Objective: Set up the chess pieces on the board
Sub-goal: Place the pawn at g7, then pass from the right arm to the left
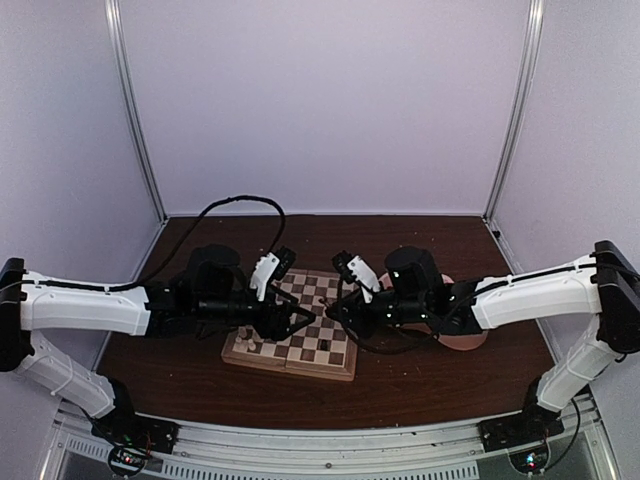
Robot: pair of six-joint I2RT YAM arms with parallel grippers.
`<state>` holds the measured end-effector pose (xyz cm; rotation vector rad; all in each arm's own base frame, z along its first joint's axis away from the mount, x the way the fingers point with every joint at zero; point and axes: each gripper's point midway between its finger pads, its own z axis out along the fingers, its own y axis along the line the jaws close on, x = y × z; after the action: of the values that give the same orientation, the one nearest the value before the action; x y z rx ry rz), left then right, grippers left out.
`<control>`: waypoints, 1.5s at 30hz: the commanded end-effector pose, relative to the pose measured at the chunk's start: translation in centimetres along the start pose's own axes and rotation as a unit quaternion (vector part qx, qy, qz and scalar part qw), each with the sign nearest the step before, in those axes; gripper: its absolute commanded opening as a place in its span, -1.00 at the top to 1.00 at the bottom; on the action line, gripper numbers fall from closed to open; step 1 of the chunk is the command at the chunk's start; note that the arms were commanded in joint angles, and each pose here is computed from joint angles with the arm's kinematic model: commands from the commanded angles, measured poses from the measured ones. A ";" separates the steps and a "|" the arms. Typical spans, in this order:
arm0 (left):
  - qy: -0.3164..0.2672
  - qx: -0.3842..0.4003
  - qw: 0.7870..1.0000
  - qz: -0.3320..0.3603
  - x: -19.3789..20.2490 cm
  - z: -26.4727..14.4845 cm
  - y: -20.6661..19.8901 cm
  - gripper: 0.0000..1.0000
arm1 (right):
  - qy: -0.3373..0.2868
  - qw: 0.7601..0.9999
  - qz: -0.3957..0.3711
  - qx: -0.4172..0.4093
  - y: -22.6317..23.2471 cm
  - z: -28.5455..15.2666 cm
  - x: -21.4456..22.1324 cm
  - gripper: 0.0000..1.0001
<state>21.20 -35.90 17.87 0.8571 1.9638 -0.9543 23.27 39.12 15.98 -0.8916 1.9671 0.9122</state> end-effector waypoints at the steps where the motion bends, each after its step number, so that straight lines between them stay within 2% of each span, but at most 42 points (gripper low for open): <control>1: -0.019 0.041 0.999 -0.013 -1.3 -0.1 -1.3 -0.35 | 0.003 0.999 -0.033 -0.031 2.2 0.7 -0.5 1.00; 14: -0.009 0.061 0.997 -0.039 -1.0 0.5 -1.0 -0.26 | 0.016 0.996 -0.062 -0.057 4.4 1.2 0.1 0.99; 21: -0.006 0.072 0.996 -0.043 -1.0 0.7 -1.2 -0.01 | 0.020 0.996 -0.069 -0.058 4.7 1.4 0.3 0.99; 28: 0.005 0.077 0.996 -0.051 -0.6 1.3 -1.1 0.01 | 0.019 0.995 -0.072 -0.061 4.9 1.3 0.3 1.00; 32: 0.006 0.083 0.995 -0.053 -0.6 1.3 -1.2 0.16 | 0.020 0.995 -0.074 -0.062 5.1 1.3 0.3 1.00; 36: 0.002 0.086 0.995 -0.054 -0.7 1.2 -1.2 0.44 | 0.020 0.995 -0.075 -0.060 5.0 1.3 0.3 0.99; 45: -0.001 0.091 0.994 -0.058 -0.8 1.1 -1.1 0.71 | 0.018 0.996 -0.075 -0.052 4.8 1.3 0.3 0.91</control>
<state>20.37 -36.88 16.40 0.8547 2.0489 -1.1745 19.42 41.93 15.36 -1.1091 1.9098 0.9267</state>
